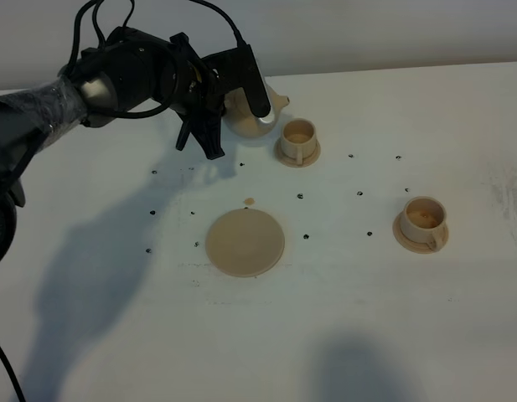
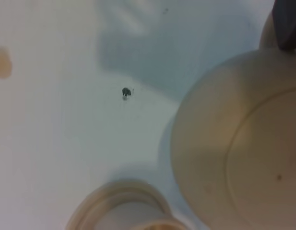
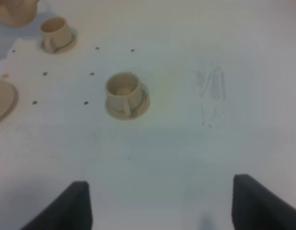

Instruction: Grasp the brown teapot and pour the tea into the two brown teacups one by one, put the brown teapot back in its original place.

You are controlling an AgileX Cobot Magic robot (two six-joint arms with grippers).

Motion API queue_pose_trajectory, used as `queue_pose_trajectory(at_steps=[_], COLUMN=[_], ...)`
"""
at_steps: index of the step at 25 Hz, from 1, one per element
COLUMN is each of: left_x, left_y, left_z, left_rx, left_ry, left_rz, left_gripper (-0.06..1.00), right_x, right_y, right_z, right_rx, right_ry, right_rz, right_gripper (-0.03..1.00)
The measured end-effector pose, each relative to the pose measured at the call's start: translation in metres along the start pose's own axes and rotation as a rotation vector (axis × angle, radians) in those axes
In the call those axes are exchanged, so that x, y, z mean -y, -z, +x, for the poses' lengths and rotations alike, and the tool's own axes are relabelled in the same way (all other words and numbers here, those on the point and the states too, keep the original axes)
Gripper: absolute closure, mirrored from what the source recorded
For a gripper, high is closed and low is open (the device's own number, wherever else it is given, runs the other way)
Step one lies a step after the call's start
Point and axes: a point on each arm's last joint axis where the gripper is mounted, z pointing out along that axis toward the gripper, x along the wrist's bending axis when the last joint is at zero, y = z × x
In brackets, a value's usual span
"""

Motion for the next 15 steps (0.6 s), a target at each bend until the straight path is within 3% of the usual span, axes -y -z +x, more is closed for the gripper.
queue_pose_trajectory(at_steps=[9, 15], left_x=[-0.002, -0.005], left_y=[-0.011, -0.013], left_z=[-0.007, -0.005], left_rx=[0.010, -0.031], left_ry=[-0.057, -0.081], left_rz=[-0.002, -0.030], left_gripper=[0.86, 0.86], right_x=[0.000, 0.000], right_y=[0.000, 0.000], right_z=[0.000, 0.000], right_rx=[0.000, 0.000], right_ry=[0.000, 0.000], right_rz=[0.000, 0.000], right_gripper=[0.37, 0.37])
